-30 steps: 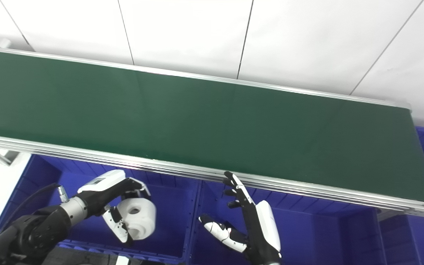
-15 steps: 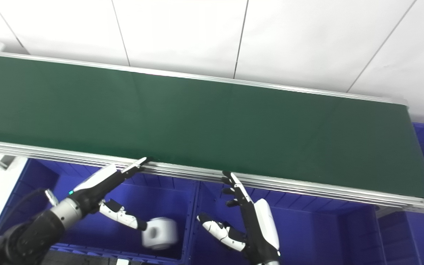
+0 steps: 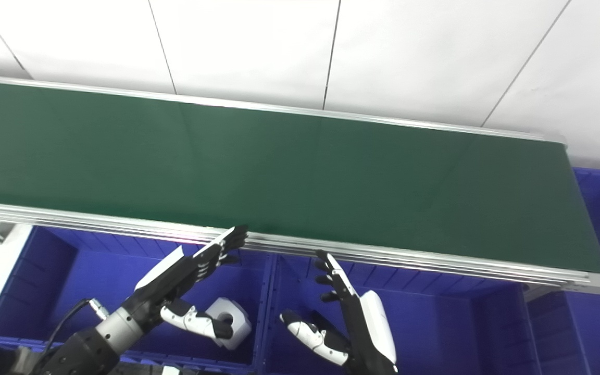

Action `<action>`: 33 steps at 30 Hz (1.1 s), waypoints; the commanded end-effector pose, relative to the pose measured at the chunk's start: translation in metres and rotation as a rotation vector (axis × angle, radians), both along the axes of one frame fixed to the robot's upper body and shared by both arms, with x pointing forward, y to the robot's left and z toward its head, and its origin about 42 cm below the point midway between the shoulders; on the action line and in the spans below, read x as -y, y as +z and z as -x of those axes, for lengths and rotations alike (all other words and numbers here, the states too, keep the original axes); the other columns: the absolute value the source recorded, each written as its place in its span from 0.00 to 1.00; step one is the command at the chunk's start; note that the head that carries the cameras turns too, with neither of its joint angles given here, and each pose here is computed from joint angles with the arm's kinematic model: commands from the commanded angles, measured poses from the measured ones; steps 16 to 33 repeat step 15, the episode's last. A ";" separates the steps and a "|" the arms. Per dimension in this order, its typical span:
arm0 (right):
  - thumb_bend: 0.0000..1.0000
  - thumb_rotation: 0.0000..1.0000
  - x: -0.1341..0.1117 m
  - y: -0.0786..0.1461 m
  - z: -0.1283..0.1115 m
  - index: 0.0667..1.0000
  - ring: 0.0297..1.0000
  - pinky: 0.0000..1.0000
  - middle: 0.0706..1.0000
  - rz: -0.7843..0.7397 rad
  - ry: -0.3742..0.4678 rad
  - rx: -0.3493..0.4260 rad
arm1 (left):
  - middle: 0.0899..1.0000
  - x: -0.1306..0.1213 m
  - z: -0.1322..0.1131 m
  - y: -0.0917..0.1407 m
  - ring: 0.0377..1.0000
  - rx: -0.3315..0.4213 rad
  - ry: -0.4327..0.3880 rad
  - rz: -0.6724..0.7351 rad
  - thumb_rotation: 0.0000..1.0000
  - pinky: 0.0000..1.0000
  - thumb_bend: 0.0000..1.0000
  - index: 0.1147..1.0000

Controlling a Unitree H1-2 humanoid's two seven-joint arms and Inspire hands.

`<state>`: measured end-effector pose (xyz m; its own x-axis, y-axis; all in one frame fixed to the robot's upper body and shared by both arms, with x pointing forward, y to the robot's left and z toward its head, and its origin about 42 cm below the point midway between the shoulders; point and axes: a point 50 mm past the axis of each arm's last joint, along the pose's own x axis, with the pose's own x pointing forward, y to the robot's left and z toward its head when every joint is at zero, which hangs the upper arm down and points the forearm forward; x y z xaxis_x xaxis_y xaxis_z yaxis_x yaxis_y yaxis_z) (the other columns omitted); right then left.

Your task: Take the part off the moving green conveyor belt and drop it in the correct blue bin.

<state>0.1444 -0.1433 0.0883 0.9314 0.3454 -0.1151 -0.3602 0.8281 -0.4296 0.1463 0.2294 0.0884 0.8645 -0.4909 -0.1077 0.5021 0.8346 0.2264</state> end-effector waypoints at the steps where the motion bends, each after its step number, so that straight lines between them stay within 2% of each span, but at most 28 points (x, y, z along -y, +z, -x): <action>1: 0.61 0.50 0.000 0.009 -0.002 0.93 0.81 0.67 0.87 -0.023 -0.006 0.023 | 1.00 0.002 -0.003 0.007 0.99 0.059 -0.012 -0.018 0.36 0.93 0.74 0.99; 8: 0.61 0.49 0.002 0.007 -0.004 0.94 0.82 0.70 0.88 -0.025 -0.007 0.003 | 1.00 0.004 -0.005 0.005 1.00 0.058 -0.019 -0.063 0.35 0.99 0.75 1.00; 15: 0.62 0.49 -0.001 0.006 -0.006 0.93 0.82 0.70 0.88 -0.025 -0.019 -0.006 | 1.00 -0.004 -0.007 0.004 1.00 0.039 0.029 -0.082 0.34 0.97 0.73 0.99; 33: 0.62 0.49 -0.001 0.006 -0.006 0.93 0.82 0.70 0.88 -0.025 -0.019 -0.006 | 1.00 -0.004 -0.007 0.004 1.00 0.039 0.029 -0.082 0.34 0.97 0.73 0.99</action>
